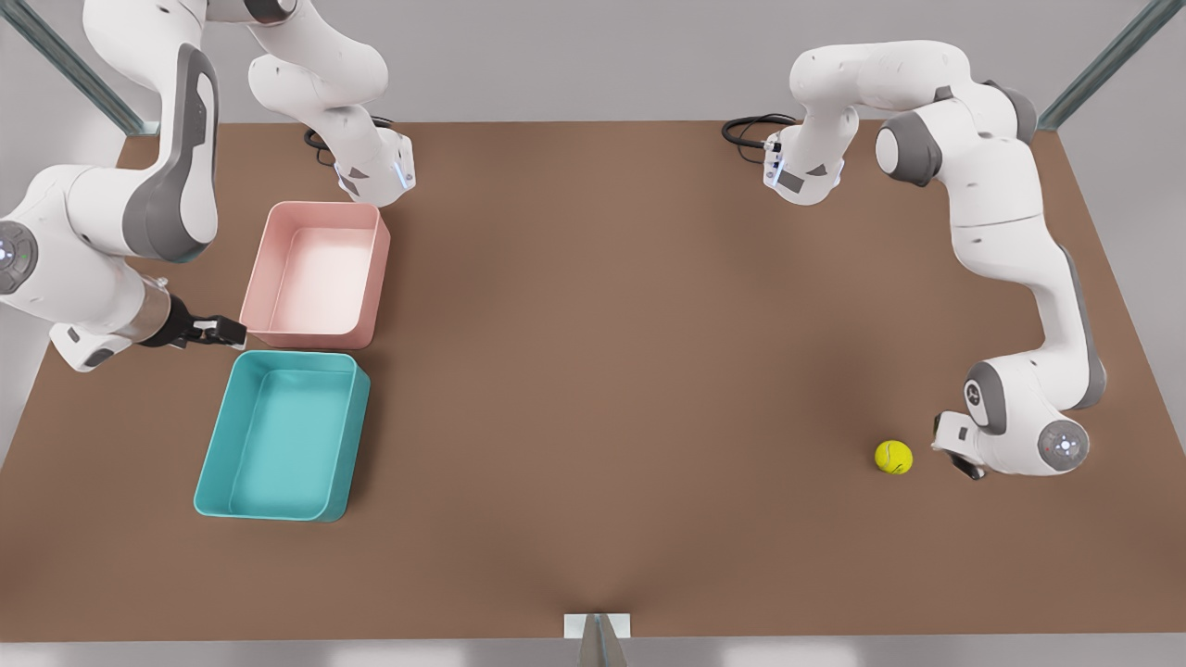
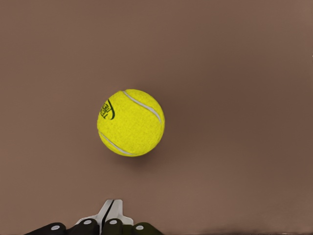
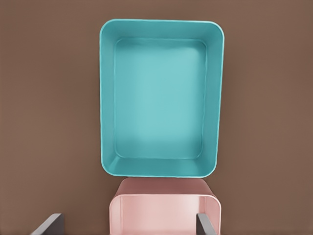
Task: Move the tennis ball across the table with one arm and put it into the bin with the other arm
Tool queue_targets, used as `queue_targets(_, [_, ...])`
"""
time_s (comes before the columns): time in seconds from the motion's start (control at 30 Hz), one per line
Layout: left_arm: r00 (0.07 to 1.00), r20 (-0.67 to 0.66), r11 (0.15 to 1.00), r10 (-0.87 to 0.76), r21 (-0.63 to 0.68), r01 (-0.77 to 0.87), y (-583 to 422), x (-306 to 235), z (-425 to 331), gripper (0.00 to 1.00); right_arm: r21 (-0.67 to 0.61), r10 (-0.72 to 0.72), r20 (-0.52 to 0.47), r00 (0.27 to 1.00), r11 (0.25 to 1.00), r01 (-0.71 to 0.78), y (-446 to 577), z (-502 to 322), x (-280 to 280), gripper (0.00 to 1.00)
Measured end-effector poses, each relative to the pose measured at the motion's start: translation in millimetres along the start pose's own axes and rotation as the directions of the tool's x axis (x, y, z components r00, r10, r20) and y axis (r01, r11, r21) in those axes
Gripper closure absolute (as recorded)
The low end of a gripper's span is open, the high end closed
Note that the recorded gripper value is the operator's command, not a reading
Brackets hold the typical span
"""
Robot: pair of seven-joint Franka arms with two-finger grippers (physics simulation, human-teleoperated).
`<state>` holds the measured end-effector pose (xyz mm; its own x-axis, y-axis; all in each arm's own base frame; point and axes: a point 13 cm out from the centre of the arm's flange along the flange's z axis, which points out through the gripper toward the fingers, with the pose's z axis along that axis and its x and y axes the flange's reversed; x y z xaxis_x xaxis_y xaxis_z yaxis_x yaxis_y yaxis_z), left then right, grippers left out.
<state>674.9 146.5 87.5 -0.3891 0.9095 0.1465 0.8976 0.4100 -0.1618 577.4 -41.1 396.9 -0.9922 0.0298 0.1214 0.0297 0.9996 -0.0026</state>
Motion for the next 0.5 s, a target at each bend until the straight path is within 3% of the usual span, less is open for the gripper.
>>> queue_targets(0.27, [0.938,-0.027,0.936,0.346,-0.052,-0.347,3,5,32,0.79,0.001,-0.001,-0.001,1.0,1.0,0.001,0,2,-1,0.0])
queue_targets(0.5, [0.863,-0.051,0.858,0.503,-0.096,-0.505,13,-5,33,0.79,0.0,-0.001,-0.005,1.0,1.0,0.001,1,4,-1,0.0])
